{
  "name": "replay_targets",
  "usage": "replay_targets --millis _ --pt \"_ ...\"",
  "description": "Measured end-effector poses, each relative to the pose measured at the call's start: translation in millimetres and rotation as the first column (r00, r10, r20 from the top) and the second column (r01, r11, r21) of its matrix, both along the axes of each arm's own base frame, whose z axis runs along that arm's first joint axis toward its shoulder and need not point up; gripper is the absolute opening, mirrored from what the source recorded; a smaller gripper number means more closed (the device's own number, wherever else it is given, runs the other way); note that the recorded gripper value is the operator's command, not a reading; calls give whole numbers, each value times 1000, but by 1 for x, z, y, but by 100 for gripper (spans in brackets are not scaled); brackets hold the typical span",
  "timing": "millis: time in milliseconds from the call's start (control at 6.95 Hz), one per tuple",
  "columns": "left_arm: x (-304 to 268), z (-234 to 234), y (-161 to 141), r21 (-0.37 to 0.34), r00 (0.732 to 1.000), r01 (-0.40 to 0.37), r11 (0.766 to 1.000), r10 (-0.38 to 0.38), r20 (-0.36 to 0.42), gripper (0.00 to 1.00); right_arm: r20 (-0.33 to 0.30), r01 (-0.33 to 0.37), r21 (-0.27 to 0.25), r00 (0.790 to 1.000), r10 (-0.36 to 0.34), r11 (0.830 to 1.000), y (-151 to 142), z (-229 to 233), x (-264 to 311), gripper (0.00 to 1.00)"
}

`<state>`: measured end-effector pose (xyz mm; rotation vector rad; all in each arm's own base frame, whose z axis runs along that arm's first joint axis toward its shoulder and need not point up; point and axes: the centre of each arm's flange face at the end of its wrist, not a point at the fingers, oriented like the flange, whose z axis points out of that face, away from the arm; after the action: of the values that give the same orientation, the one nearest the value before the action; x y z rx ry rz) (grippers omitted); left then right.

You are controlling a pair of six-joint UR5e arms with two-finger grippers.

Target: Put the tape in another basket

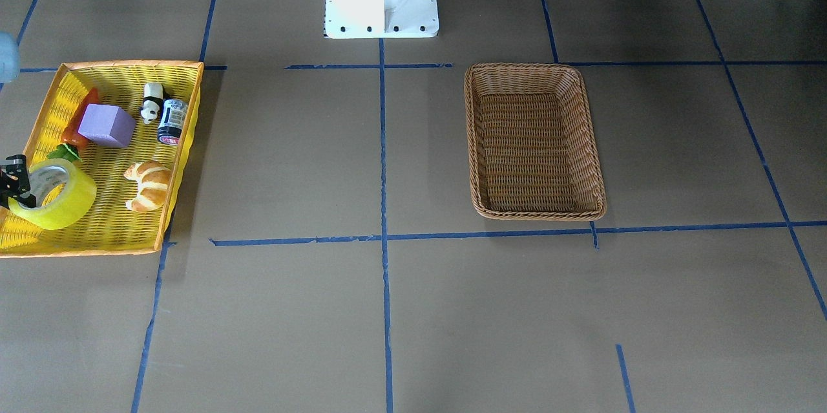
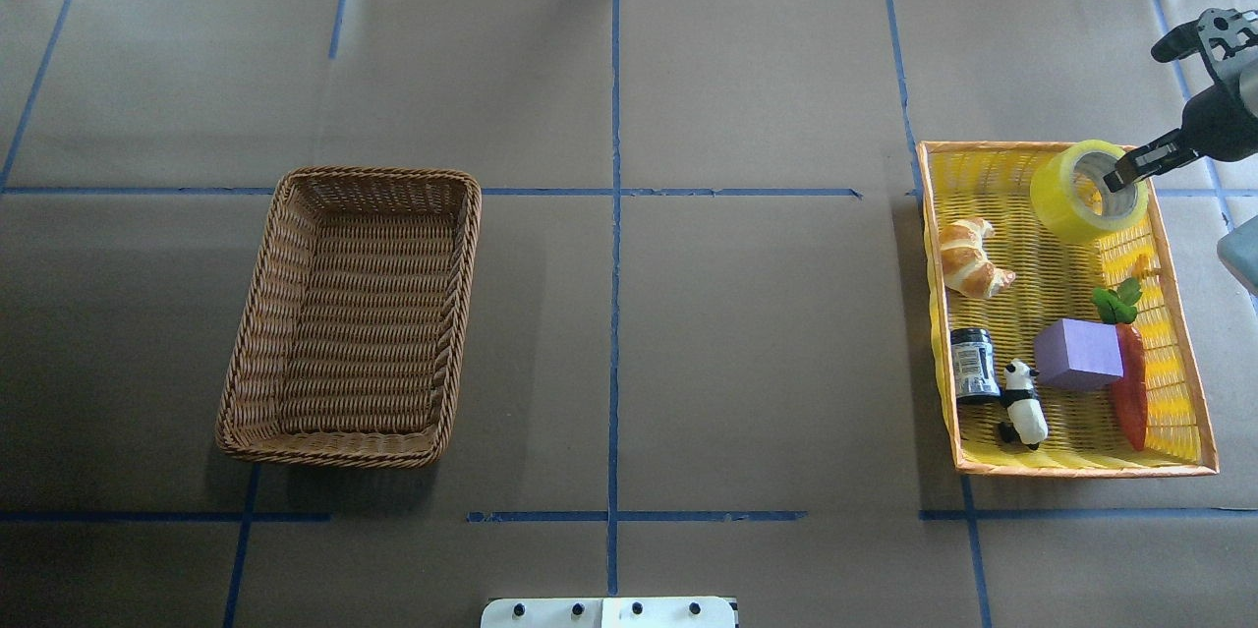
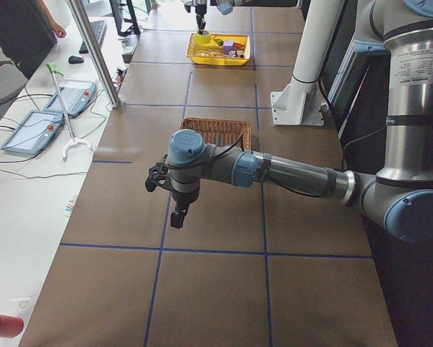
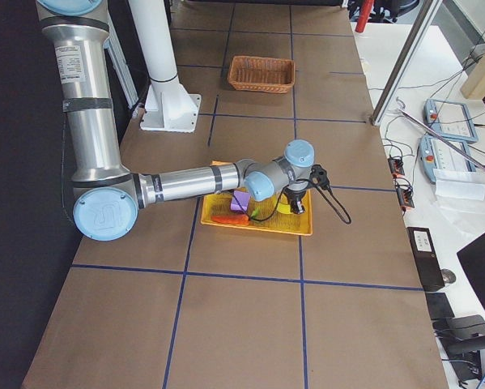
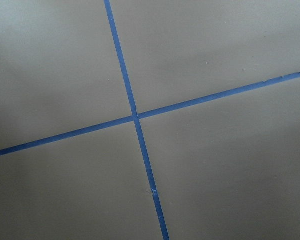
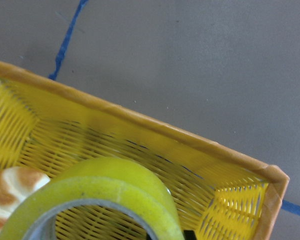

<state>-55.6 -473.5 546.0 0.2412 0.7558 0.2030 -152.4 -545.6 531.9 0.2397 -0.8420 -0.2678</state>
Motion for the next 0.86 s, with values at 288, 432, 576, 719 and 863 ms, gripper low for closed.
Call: replay_targets --millis 288,432,576,719,863 --pt "5 -38 -5 41 996 72 997 -70 -53 100 69 -98 -41 993 100 994 -3 -55 -2 0" --pt "16 -54 -8 50 988 127 991 -122 -91 100 107 -140 -64 983 146 988 1 -88 -8 0" --pt "39 -71 -12 35 972 189 981 -182 -151 100 147 -170 -89 972 182 981 6 -122 -18 0" --pt "66 -88 -13 -4 943 251 968 -245 -226 100 185 -189 -102 961 206 977 11 -150 -27 0" --pt "88 -107 -9 -70 892 315 946 -321 -319 100 247 -211 -110 941 232 971 19 -175 -36 0"
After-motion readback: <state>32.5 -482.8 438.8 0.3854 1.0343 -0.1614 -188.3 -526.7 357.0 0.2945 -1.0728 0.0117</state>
